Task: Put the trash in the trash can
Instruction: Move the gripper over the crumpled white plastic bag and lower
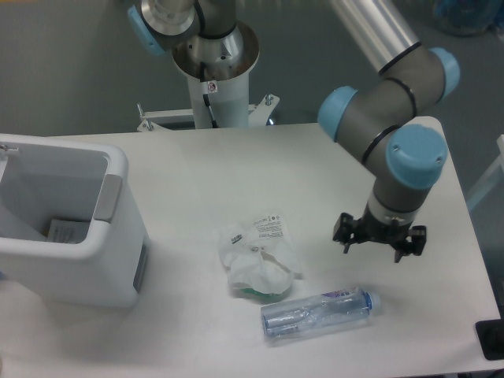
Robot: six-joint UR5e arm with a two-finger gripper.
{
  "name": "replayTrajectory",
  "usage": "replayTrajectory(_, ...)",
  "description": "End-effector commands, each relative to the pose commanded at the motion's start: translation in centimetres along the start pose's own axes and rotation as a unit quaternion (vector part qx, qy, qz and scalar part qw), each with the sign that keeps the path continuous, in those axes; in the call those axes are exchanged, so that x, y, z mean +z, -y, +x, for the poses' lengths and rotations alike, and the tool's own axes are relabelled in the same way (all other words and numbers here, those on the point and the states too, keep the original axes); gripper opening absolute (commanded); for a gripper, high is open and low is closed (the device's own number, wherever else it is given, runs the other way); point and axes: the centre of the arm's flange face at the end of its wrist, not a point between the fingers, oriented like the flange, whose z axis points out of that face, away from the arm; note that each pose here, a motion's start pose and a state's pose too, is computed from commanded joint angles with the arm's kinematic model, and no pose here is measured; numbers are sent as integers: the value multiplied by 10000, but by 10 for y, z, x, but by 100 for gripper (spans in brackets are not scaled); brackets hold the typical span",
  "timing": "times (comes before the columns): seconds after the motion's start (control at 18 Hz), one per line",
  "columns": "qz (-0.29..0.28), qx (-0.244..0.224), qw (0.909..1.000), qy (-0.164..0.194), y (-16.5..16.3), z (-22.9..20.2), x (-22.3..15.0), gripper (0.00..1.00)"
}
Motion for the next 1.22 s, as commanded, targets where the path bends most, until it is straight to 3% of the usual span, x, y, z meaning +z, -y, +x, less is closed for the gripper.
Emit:
replayTrajectory(0.56,-176,470,9985,-212,29,87,23,100)
replayTrajectory(1.22,-597,-596,9964,-95,39,131,60,100)
